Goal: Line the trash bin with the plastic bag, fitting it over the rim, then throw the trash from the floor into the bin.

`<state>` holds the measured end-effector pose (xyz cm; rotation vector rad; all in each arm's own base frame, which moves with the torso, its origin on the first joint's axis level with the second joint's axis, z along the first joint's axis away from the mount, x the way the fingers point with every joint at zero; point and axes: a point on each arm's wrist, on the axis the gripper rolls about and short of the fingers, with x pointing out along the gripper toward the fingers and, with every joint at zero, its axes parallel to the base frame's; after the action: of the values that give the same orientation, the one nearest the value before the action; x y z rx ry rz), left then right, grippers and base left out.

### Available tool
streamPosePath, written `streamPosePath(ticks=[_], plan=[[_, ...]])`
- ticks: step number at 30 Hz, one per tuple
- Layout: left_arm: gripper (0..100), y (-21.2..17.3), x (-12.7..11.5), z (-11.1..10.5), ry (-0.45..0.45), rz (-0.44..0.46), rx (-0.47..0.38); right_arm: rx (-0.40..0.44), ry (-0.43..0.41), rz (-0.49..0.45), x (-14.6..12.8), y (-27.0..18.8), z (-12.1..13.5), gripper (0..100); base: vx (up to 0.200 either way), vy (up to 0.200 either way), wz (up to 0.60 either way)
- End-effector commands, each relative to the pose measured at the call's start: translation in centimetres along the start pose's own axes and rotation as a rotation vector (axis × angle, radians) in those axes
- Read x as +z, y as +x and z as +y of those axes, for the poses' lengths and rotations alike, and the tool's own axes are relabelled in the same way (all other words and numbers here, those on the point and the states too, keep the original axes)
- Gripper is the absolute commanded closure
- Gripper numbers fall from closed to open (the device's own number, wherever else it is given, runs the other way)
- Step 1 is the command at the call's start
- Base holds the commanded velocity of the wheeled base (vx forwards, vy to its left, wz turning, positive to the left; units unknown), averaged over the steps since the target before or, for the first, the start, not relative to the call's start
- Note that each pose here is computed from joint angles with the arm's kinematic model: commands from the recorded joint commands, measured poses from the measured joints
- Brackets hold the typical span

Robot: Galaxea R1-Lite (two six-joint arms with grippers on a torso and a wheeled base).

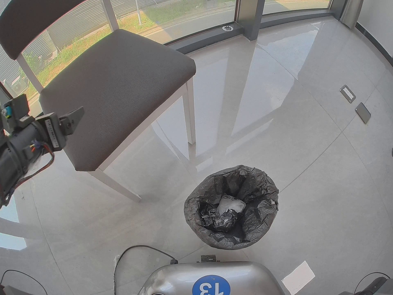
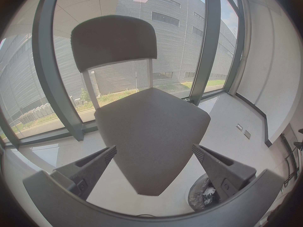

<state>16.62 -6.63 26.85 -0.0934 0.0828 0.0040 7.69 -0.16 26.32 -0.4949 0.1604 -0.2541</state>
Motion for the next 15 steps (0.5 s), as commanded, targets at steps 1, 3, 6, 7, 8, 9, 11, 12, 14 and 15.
streamPosePath(ticks=[1,3,6,7,8,9,11,12,14,15], plan=[[0,-7.3,1.6,3.3,-0.04,-0.095,0.006,-0.088,0.117,-0.079,-3.2,-8.3,-1.8,0,0.0,0.0,0.0],[0,-9.0,1.3,4.1,-0.036,-0.091,0.002,-0.078,0.165,-0.099,-4.5,-9.9,-1.7,0,0.0,0.0,0.0],[0,-11.9,0.5,5.5,-0.011,-0.058,0.007,-0.048,0.211,-0.137,-6.4,-11.8,-1.3,0,0.0,0.0,0.0],[0,-12.9,0.1,6.0,0.001,-0.034,0.01,-0.03,0.229,-0.154,-7.0,-12.3,-1.1,0,0.0,0.0,0.0],[0,-13.9,-0.2,6.5,0.016,-0.019,0.013,-0.006,0.25,-0.172,-7.6,-12.6,-0.9,0,0.0,0.0,0.0],[0,-15.0,-0.6,7.0,0.037,-0.01,0.014,0.022,0.276,-0.196,-8.0,-12.9,-0.8,0,0.0,0.0,0.0],[0,-17.0,-1.4,8.1,0.074,-0.015,0.026,0.049,0.316,-0.232,-8.8,-13.5,-0.7,0,0.0,0.0,0.0],[0,-17.8,-1.9,8.5,0.08,-0.019,0.034,0.055,0.327,-0.243,-9.2,-13.7,-0.6,0,0.0,0.0,0.0],[0,-19.5,-3.0,9.2,0.088,-0.01,0.074,0.06,0.34,-0.254,-10.3,-13.8,-0.1,0,0.0,0.0,0.0],[0,-20.2,-3.5,9.4,0.092,0.0,0.103,0.064,0.345,-0.266,-11.0,-14.0,0.1,0,0.0,0.0,0.0]])
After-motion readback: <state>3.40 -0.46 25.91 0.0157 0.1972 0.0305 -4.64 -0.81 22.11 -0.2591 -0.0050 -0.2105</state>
